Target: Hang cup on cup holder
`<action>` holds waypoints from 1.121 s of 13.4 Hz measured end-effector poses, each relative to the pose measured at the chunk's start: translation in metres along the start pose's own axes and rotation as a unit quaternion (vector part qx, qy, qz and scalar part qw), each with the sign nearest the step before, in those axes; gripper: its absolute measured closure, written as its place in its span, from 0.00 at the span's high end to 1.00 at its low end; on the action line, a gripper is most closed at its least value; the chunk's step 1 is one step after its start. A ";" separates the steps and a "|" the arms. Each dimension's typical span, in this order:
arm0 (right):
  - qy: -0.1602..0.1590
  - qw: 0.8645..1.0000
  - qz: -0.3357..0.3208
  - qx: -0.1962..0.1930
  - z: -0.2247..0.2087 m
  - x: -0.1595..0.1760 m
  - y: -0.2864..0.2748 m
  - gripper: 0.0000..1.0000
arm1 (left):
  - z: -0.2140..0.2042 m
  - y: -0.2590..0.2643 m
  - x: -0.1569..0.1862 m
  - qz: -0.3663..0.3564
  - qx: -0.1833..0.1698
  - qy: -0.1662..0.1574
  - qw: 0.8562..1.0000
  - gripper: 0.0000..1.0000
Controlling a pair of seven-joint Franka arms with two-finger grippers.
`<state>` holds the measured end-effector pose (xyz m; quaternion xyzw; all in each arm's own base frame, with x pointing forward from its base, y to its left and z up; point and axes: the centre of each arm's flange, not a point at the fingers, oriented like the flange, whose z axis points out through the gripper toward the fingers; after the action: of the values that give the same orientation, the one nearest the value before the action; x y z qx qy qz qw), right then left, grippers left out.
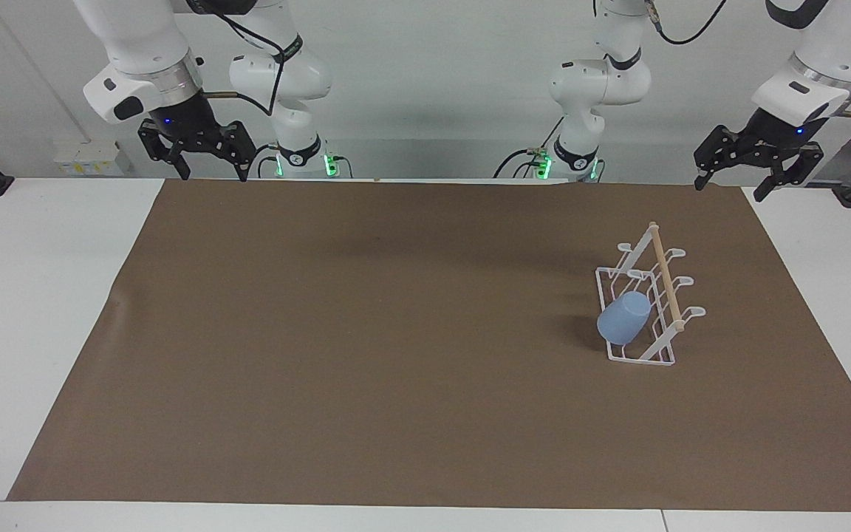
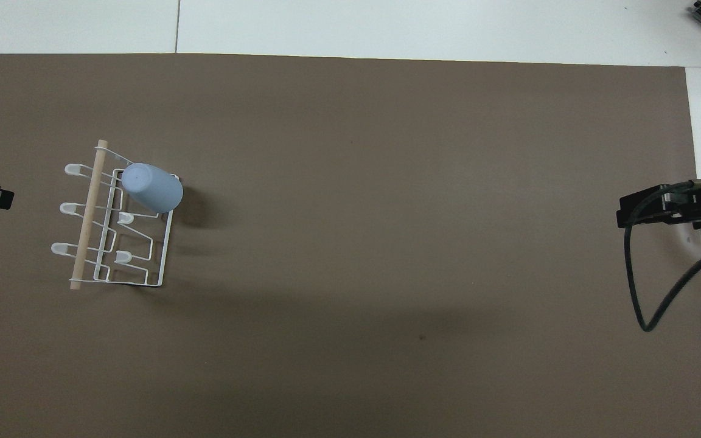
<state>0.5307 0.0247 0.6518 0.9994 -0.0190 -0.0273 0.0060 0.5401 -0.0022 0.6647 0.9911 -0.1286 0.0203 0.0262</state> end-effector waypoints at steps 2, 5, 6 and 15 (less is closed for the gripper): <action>0.000 1.000 0.000 0.000 0.000 0.000 0.000 1.00 | -0.003 0.006 -0.001 -0.038 0.005 0.001 0.999 1.00; 0.000 1.000 -0.012 0.000 0.000 0.000 -0.001 1.00 | -0.008 0.021 -0.003 -0.057 0.013 -0.003 0.998 1.00; 0.000 1.000 -0.021 0.000 0.000 0.000 -0.001 1.00 | -0.009 0.021 -0.005 -0.058 0.013 -0.003 0.998 1.00; 0.000 1.000 -0.027 0.000 0.000 0.000 -0.001 1.00 | -0.009 0.020 -0.009 -0.063 0.012 -0.010 0.998 1.00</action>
<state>0.5305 0.0254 0.6519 0.9996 0.0079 -0.0273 0.0054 0.5256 -0.0187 0.6741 0.9977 -0.0662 0.0107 0.0139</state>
